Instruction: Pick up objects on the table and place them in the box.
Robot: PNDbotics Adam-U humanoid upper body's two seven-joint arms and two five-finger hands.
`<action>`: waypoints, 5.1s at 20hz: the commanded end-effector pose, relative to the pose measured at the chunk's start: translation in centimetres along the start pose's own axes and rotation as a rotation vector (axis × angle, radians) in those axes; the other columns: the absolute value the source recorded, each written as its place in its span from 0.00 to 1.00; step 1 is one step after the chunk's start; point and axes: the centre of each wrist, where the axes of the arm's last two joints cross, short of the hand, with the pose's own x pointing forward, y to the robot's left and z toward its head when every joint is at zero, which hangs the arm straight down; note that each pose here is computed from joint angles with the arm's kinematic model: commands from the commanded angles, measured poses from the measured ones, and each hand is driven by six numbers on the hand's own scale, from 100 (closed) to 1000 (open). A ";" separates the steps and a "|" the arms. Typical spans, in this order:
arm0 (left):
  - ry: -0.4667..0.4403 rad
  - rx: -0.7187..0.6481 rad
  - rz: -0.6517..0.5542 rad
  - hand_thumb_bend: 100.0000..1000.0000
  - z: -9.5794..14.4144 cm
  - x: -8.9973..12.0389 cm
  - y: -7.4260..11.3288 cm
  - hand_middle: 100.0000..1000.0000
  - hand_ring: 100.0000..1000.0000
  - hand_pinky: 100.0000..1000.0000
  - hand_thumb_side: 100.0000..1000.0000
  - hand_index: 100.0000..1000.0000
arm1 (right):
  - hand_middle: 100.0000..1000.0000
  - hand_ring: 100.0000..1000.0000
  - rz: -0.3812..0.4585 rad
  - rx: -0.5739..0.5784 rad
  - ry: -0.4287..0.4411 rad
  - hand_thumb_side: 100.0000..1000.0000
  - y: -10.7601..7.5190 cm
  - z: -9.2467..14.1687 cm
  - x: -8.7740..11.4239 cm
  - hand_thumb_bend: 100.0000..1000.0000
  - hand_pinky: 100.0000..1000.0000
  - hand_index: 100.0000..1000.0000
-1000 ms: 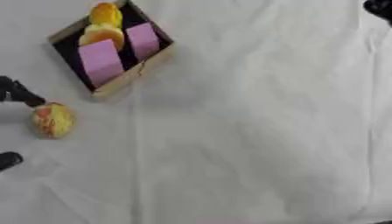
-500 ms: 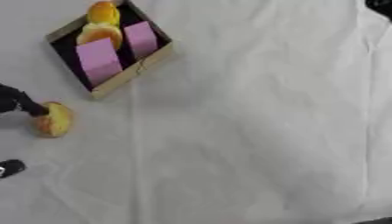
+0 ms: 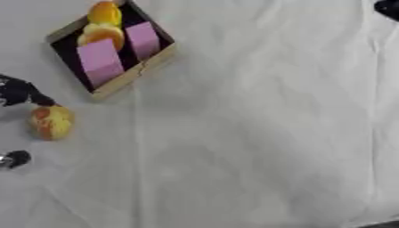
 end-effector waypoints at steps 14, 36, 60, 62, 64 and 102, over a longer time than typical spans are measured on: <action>0.077 -0.016 0.087 0.07 -2.0 -2.1 -0.6 0.65 0.70 0.76 0.15 0.75 | 0.63 0.99 0.018 -0.003 -0.001 0.40 -0.4 0.0 0.6 0.00 1.00 0.77; -0.127 0.542 0.003 0.00 0.4 0.3 9.9 0.44 0.51 0.62 0.10 0.44 | 0.63 0.98 0.015 0.009 -0.012 0.40 -0.4 -0.3 0.8 0.00 1.00 0.77; 0.169 0.513 0.049 0.00 -10.2 -9.6 4.6 0.47 0.53 0.64 0.11 0.48 | 0.62 0.99 0.004 0.012 -0.012 0.40 -0.2 -0.5 0.8 0.00 1.00 0.77; 0.170 0.491 0.066 0.00 -10.6 -9.7 4.0 0.48 0.54 0.65 0.11 0.49 | 0.62 0.99 0.002 0.011 -0.013 0.40 -0.2 -0.5 0.8 0.00 1.00 0.77; 0.176 0.469 0.078 0.00 -10.8 -10.0 3.4 0.49 0.55 0.65 0.10 0.51 | 0.62 0.99 0.001 0.011 -0.012 0.40 -0.2 -0.5 0.8 0.00 1.00 0.77; -0.202 1.402 0.712 0.00 3.6 -2.7 5.6 0.53 0.61 0.71 0.57 0.76 | 0.63 0.98 -0.039 -0.030 -0.102 0.41 -0.3 -0.9 1.2 0.00 1.00 0.77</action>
